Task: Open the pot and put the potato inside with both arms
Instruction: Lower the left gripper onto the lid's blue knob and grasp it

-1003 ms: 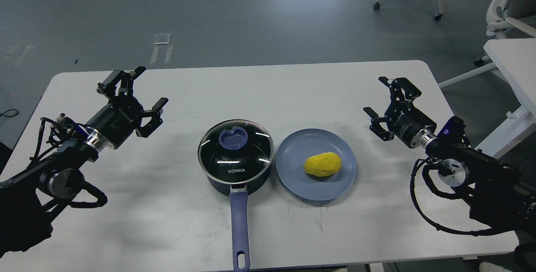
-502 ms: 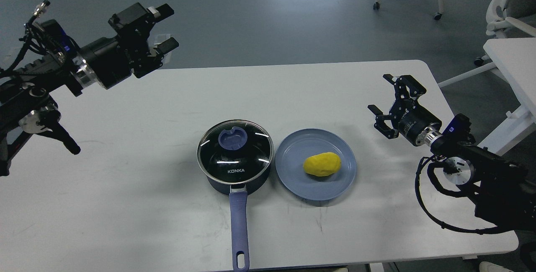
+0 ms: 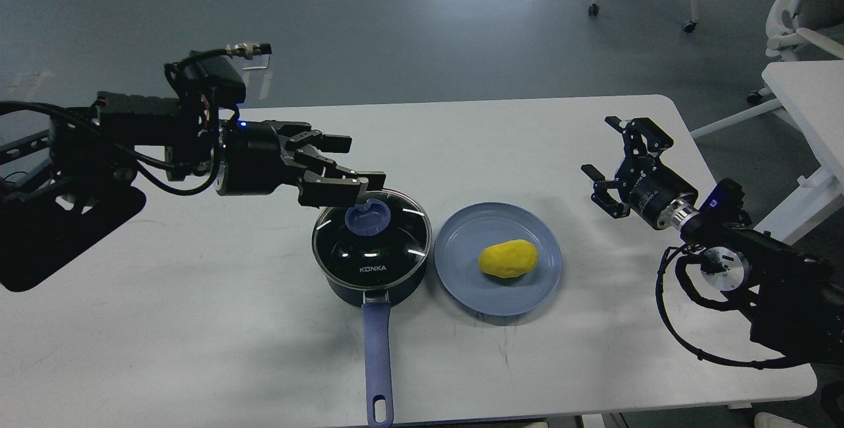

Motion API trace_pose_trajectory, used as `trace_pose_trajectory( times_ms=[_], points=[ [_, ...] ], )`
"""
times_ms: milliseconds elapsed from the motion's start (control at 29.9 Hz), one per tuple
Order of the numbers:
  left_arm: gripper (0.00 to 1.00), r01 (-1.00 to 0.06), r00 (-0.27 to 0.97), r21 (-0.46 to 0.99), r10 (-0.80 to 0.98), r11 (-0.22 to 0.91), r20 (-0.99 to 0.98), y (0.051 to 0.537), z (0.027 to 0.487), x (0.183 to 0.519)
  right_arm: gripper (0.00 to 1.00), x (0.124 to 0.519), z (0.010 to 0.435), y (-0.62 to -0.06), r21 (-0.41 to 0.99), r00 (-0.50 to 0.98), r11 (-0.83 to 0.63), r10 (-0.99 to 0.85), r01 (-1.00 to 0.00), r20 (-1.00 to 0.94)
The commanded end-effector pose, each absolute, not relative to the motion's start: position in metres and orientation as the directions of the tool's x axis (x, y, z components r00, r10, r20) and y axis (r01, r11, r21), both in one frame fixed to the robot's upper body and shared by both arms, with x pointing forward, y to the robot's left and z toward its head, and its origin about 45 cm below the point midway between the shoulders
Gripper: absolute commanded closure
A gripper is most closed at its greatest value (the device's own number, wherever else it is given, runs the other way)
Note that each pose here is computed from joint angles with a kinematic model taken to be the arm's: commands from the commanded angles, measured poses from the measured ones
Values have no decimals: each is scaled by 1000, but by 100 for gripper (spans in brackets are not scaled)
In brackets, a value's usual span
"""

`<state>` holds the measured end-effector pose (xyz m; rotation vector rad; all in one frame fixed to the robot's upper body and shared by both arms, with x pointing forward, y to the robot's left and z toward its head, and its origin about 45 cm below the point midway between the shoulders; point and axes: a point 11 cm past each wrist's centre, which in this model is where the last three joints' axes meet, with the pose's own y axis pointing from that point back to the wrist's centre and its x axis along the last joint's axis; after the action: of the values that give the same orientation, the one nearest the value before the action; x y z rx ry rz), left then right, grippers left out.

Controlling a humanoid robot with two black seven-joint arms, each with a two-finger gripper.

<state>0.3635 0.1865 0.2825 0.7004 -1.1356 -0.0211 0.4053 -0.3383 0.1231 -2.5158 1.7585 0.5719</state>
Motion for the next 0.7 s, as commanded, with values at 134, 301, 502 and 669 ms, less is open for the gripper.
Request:
trace_pose_trajectory(
  times_ms=[134, 301, 502, 669],
  points=[
    [2, -303, 411, 642, -511, 704, 754, 180, 239, 365, 3, 405, 123, -339, 192, 296, -363, -905, -912, -304],
    [2, -292, 402, 673, -551, 680, 731, 183, 225, 361, 3, 405, 122, -340, 193, 295, -362, -906, -912, -305],
    [2, -278, 409, 678, -554, 681, 725, 181, 219, 358, 3, 405, 123, -340, 193, 295, -361, -906, -912, -303],
    [3, -276, 408, 674, -552, 685, 727, 180, 218, 357, 3, 405, 122, -340, 194, 296, -363, -906, -911, -304]
  ],
)
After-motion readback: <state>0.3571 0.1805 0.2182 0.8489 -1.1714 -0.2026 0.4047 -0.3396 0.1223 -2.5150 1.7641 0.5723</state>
